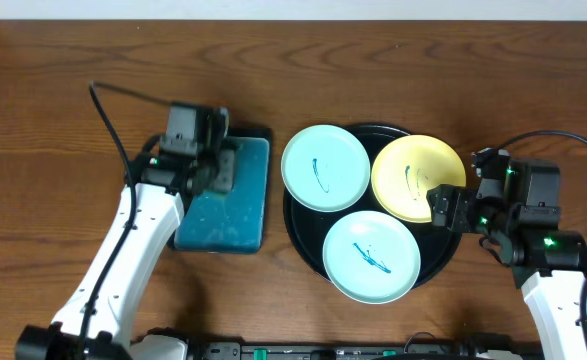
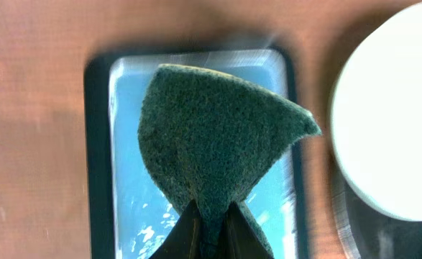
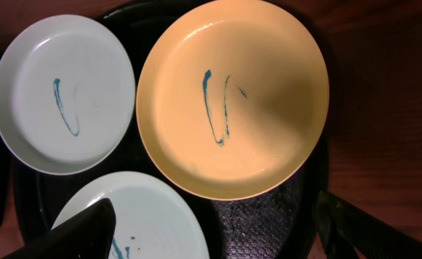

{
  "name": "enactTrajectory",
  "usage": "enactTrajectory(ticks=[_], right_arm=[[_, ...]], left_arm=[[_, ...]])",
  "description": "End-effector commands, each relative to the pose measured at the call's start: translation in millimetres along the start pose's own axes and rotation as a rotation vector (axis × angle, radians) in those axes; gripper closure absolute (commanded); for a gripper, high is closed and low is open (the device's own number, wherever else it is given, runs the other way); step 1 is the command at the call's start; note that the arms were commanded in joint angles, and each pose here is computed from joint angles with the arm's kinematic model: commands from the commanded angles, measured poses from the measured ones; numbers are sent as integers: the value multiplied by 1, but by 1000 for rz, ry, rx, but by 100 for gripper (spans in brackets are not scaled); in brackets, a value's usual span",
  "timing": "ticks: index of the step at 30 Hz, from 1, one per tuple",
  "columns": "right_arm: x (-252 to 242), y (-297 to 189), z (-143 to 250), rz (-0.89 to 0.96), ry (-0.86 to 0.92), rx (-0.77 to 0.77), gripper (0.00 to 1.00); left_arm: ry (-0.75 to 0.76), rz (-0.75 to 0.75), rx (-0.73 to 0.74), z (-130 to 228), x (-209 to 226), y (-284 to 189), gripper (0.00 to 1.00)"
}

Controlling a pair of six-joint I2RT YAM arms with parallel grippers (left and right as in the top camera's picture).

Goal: Clean dirty plates on tray and stack at the side
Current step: 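Carry the sponge with the left gripper to the front mint plate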

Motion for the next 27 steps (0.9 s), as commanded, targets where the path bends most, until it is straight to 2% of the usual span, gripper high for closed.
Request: enactTrajectory(ticks=[1, 8, 11, 15, 23, 27], right_arm=[[6, -3, -5, -16, -23, -11, 13], [6, -3, -5, -15, -23, -10, 13], [6, -3, 1, -18, -4, 17, 18], [8, -2, 30, -45, 32, 155, 19], [3, 15, 79, -50, 125, 429, 19], [5, 26, 90, -76, 163, 516, 29]], left_arm=[[43, 46, -99, -41, -26, -20, 93], [156, 161, -120, -56, -91, 10, 92], [171, 217, -93, -51, -116, 27, 92], [154, 357, -1, -30, -153, 34, 93], [109, 596, 149, 7, -209, -1, 92], [36, 624, 228, 24, -230, -8, 93]])
Point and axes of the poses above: each gripper's point midway between its finger pads, its own y axis out along the fingers, its own x axis along the line the jaws close on, z = x × y, the point moved 1 cm from there along -y, back along the fingers, and after that the axes turned 7 degrees about y, right-handed, at the moved point
